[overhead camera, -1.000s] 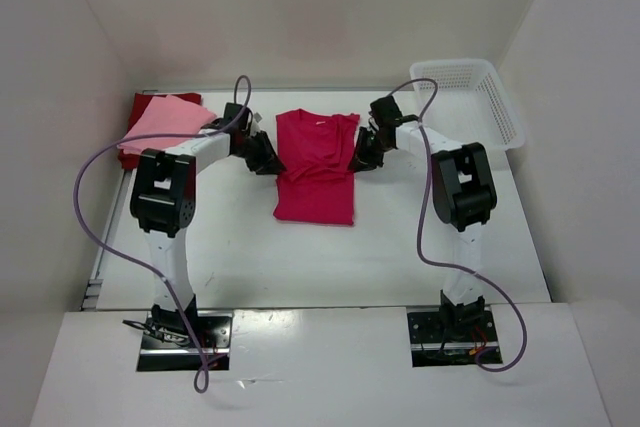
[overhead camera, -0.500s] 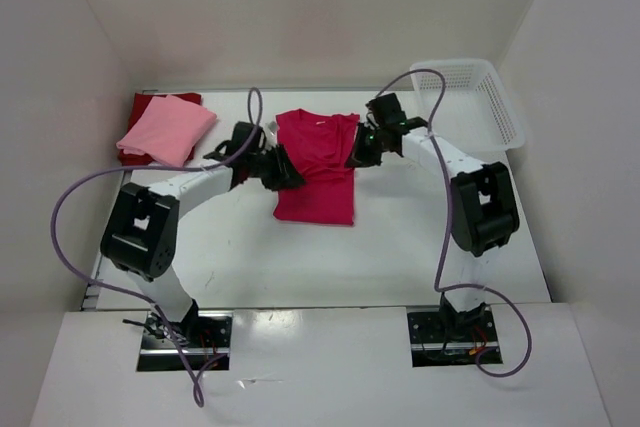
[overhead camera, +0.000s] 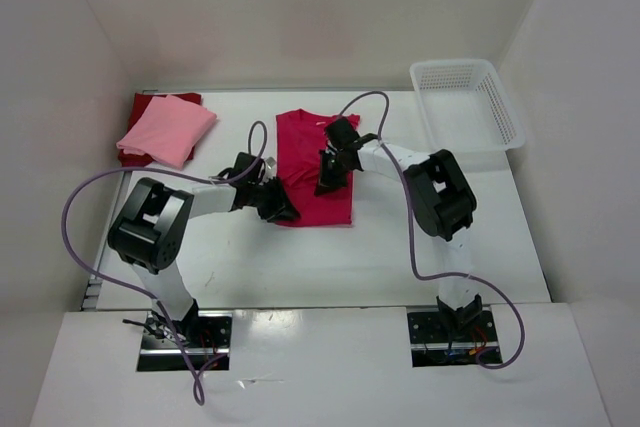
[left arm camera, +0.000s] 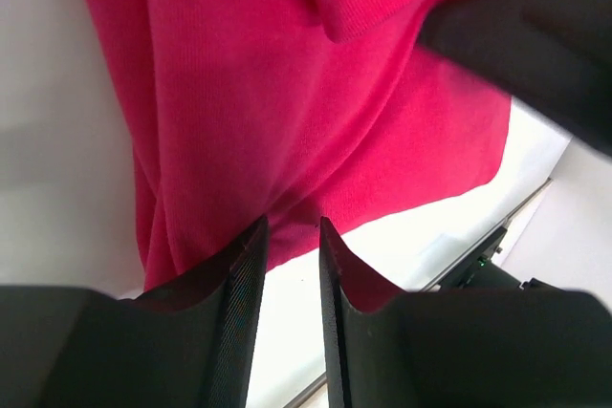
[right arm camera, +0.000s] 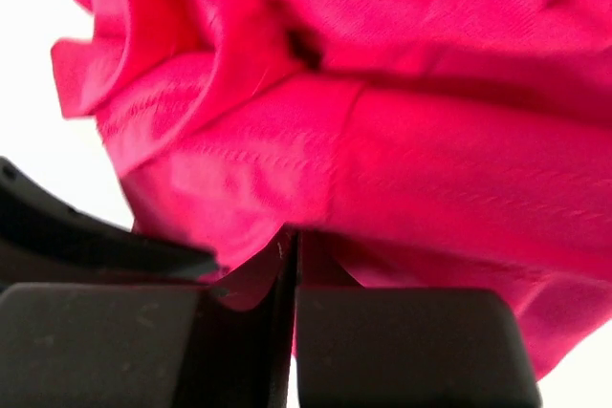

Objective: Fold and stack the t-shirts
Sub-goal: Fold the folded rectangular tshirt in 1/3 of the way

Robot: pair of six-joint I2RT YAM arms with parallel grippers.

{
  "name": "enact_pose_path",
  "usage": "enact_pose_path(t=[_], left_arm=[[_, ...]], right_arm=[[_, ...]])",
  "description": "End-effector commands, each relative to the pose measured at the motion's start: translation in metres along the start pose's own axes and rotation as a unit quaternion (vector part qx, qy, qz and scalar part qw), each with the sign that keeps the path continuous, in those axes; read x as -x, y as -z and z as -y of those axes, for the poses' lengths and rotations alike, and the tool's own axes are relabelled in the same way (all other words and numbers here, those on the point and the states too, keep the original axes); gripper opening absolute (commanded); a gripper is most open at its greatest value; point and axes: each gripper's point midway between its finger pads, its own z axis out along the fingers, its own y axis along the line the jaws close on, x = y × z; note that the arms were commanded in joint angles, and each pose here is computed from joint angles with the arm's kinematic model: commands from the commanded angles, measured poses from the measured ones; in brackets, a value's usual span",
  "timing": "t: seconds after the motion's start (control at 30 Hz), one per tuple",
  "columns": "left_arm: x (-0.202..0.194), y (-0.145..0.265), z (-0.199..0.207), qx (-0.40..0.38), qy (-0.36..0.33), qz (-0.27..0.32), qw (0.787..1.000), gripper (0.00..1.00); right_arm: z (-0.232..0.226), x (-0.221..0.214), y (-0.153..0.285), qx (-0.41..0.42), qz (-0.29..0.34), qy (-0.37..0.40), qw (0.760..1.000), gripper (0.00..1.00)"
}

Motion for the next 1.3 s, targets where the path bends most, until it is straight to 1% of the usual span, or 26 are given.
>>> enact_pose_path(t=[0.0, 0.03, 0.1, 0.13, 0.17, 0.2, 0.27, 0.3, 0.33, 0.4, 0.43, 0.5, 0.57, 0.6, 0.63, 0.67, 0.7, 0.77, 0.8, 0.83, 0.93, 1.0, 1.07, 1.13, 1.17, 1.27], left_arm=[[-0.006, 0.005, -0.008, 0.012, -0.003, 0.005, 1.000, 0.36], [-0.009, 0.004, -0.011, 0.015, 0.000, 0.002, 1.000, 0.36], [-0.008, 0.006, -0.010, 0.012, -0.007, 0.004, 1.000, 0.36], [-0.010, 0.006, -0.011, 0.015, -0.005, 0.002, 1.000, 0.36], [-0.010, 0.006, -0.011, 0.015, -0.005, 0.002, 1.000, 0.36], [-0.010, 0.006, -0.011, 0.015, -0.005, 0.002, 1.000, 0.36], [-0.010, 0.009, -0.009, 0.016, -0.005, 0.001, 1.000, 0.36], [-0.008, 0.012, -0.005, 0.012, -0.007, 0.004, 1.000, 0.37], [-0.008, 0.015, -0.003, 0.012, -0.007, 0.005, 1.000, 0.37], [0.000, 0.023, 0.011, -0.001, -0.017, 0.018, 1.000, 0.37], [0.000, 0.025, 0.013, -0.001, -0.018, 0.019, 1.000, 0.39], [0.007, 0.032, 0.022, -0.009, -0.026, 0.035, 0.999, 0.39], [0.012, 0.035, 0.027, -0.011, -0.031, 0.045, 0.998, 0.40], [0.012, 0.035, 0.027, -0.011, -0.031, 0.045, 0.998, 0.40], [0.015, 0.036, 0.031, -0.015, -0.034, 0.049, 0.998, 0.40], [0.019, 0.038, 0.036, -0.020, -0.037, 0.054, 0.998, 0.42], [0.022, 0.039, 0.040, -0.023, -0.040, 0.057, 0.997, 0.42], [0.028, 0.031, 0.040, -0.019, -0.037, 0.053, 0.998, 0.43], [0.036, 0.031, 0.051, -0.031, -0.043, 0.056, 0.997, 0.43], [0.036, 0.022, 0.046, -0.026, -0.040, 0.042, 0.998, 0.43], [0.047, 0.007, 0.045, -0.020, -0.040, 0.036, 0.998, 0.43], [0.051, -0.006, 0.039, -0.012, -0.034, 0.028, 0.999, 0.43], [0.067, -0.010, 0.048, -0.019, -0.042, 0.042, 0.998, 0.43], [0.079, -0.018, 0.043, -0.001, -0.040, 0.057, 0.998, 0.39], [0.092, -0.021, 0.043, 0.002, -0.045, 0.069, 0.997, 0.35], [0.108, -0.027, 0.042, 0.004, -0.043, 0.081, 0.996, 0.23]], right_arm=[[-0.004, 0.030, -0.007, -0.016, 0.073, 0.007, 0.997, 0.00], [0.001, 0.035, -0.009, -0.027, 0.089, 0.003, 0.996, 0.00], [0.008, 0.059, -0.009, -0.052, 0.148, 0.001, 0.988, 0.00], [0.010, 0.067, -0.008, -0.060, 0.167, 0.001, 0.984, 0.00], [-0.003, 0.091, 0.001, -0.050, 0.208, -0.001, 0.977, 0.00], [-0.002, 0.109, 0.009, -0.066, 0.244, -0.004, 0.968, 0.00], [-0.020, 0.142, 0.023, -0.059, 0.291, -0.004, 0.955, 0.00], [-0.019, 0.161, 0.034, -0.068, 0.318, -0.011, 0.945, 0.00], [-0.035, 0.180, 0.052, -0.057, 0.345, -0.017, 0.937, 0.00], [-0.041, 0.195, 0.068, -0.053, 0.364, -0.021, 0.929, 0.00], [-0.050, 0.196, 0.082, -0.046, 0.365, -0.014, 0.930, 0.00], [-0.063, 0.187, 0.090, -0.021, 0.345, -0.005, 0.938, 0.00], [-0.063, 0.159, 0.092, -0.001, 0.306, 0.003, 0.952, 0.00], [-0.054, 0.130, 0.077, 0.008, 0.260, -0.001, 0.965, 0.00], [-0.051, 0.116, 0.076, 0.013, 0.243, -0.005, 0.970, 0.01], [-0.054, 0.108, 0.084, 0.025, 0.240, -0.002, 0.970, 0.01], [-0.040, 0.085, 0.073, 0.017, 0.208, -0.006, 0.978, 0.01], [-0.033, 0.069, 0.076, 0.014, 0.194, -0.012, 0.981, 0.01], [-0.024, 0.053, 0.071, 0.009, 0.174, -0.015, 0.985, 0.01], [-0.024, 0.045, 0.074, 0.013, 0.165, -0.015, 0.986, 0.01], [-0.012, 0.020, 0.064, 0.014, 0.129, -0.024, 0.991, 0.01], [-0.009, 0.009, 0.061, 0.020, 0.119, -0.028, 0.992, 0.01], [-0.012, 0.001, 0.060, 0.029, 0.110, -0.024, 0.993, 0.01], [-0.009, -0.009, 0.056, 0.028, 0.090, -0.023, 0.995, 0.01], [-0.009, -0.009, 0.056, 0.028, 0.090, -0.022, 0.995, 0.01], [0.000, -0.018, 0.051, 0.019, 0.080, -0.022, 0.996, 0.00]])
